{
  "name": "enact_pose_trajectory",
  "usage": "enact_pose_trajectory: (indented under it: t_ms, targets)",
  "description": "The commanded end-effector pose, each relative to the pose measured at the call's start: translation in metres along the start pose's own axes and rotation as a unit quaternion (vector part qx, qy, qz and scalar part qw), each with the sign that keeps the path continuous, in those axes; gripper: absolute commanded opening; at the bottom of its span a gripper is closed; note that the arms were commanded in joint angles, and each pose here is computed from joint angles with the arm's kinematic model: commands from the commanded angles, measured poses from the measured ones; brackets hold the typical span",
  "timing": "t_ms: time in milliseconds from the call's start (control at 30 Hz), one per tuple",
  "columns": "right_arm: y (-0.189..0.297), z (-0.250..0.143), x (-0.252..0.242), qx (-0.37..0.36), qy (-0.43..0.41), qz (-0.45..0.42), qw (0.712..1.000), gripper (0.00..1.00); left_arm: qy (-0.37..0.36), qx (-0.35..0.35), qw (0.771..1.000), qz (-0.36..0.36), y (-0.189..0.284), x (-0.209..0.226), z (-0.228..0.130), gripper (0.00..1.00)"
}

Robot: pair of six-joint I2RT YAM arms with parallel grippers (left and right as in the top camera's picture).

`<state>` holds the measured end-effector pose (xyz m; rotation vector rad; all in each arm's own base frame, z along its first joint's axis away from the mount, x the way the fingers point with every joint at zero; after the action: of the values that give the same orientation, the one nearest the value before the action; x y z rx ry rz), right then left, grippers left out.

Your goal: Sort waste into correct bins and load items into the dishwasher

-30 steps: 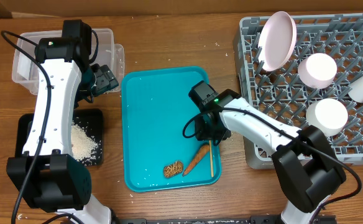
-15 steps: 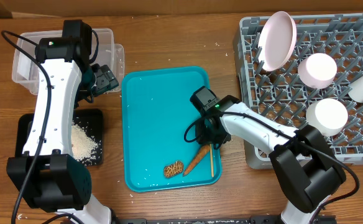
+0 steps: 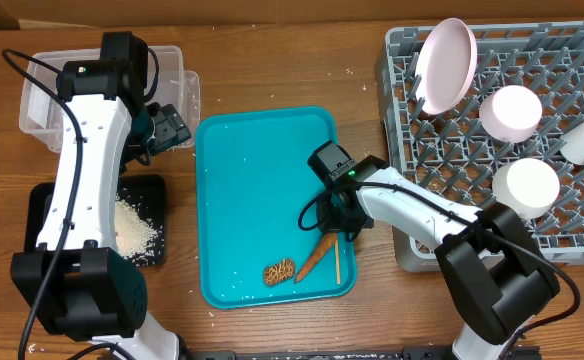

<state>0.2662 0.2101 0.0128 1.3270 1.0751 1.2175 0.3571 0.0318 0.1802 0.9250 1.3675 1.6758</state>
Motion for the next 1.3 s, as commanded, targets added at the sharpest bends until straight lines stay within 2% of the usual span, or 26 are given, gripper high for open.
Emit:
enact_pose_trajectory:
  t_ms: [0, 267, 667, 867, 1133, 1267]
  targets:
    - [-0.007, -0.008, -0.006, 0.007, 0.002, -0.014, 1.0, 0.04, 0.006, -0.002, 1.0, 0.006, 0.0, 0.001, -0.001, 1.0]
    - [0.01, 0.004, 0.004, 0.002, 0.002, -0.001, 1.0, 0.04, 0.006, -0.002, 1.0, 0.006, 0.0, 0.001, -0.001, 1.0]
    - [0.074, 0.049, 0.012, -0.048, 0.008, -0.012, 0.999, 0.04, 0.006, -0.002, 1.0, 0.006, 0.0, 0.001, -0.001, 1.0]
    - [0.119, 0.091, -0.025, -0.11, -0.014, -0.074, 0.991, 0.04, 0.006, -0.002, 1.0, 0.006, 0.0, 0.001, -0.001, 1.0]
    - [0.174, 0.157, -0.077, -0.176, -0.011, -0.06, 0.983, 0.04, 0.006, -0.002, 1.0, 0.006, 0.0, 0.001, -0.001, 1.0]
    - [0.182, 0.179, -0.098, -0.186, 0.012, -0.008, 0.982, 0.04, 0.006, -0.002, 1.0, 0.006, 0.0, 0.001, -0.001, 1.0]
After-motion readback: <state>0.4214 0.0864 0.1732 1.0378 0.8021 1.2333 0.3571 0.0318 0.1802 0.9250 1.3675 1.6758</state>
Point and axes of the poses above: each gripper's point midway between its finger pads, its own y axis back along the fingers, its own x axis along the line the jaws close on, z = x × y, the point moved 1 cm from there along y, back along the fingers, and after that the axes turned 8 degrees about -y, right-handed, at the moved point
